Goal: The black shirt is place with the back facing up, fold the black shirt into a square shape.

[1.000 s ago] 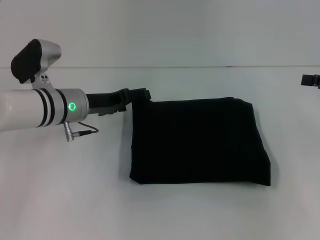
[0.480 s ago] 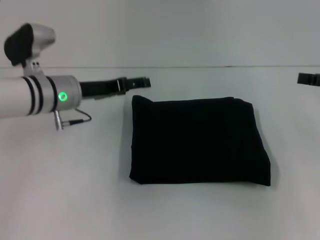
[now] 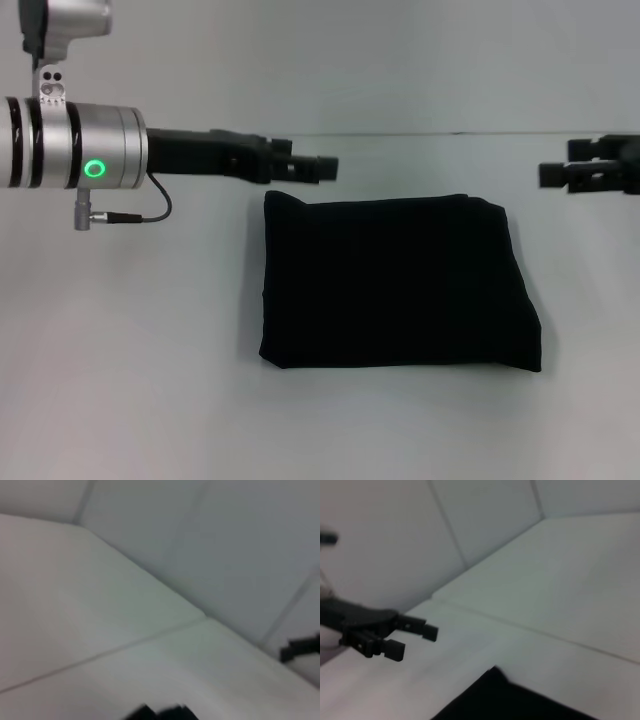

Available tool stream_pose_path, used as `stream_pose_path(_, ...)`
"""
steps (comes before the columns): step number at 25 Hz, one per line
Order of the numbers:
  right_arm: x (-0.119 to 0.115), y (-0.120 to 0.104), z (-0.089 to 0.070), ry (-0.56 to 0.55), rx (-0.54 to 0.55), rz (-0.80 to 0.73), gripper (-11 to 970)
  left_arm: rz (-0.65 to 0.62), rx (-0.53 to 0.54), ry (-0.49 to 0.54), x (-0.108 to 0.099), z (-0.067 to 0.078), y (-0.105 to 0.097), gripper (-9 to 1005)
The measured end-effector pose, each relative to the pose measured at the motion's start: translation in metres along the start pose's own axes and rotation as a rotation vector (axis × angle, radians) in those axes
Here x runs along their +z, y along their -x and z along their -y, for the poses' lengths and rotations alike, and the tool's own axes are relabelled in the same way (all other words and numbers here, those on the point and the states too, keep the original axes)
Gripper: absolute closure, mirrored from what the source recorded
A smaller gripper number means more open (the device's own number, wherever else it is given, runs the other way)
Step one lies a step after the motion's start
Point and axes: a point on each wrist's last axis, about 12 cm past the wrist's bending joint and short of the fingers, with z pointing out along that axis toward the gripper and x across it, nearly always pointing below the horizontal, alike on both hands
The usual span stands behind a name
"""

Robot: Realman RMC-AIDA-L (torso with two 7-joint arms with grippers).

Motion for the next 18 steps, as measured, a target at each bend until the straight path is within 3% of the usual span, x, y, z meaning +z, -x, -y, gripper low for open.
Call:
stream_pose_path(10, 0.044, 0.011, -0.015, 0.020, -0.105, -0.201, 44, -0.253, 0.254, -0.016, 0.015, 0.015, 0.002, 43)
stream_pose_path(18, 0.058, 0.010, -0.017, 0.003, -0.106, -0.228, 44, -0.312, 0.314, -0.010, 0.020, 0.018, 0.004, 45)
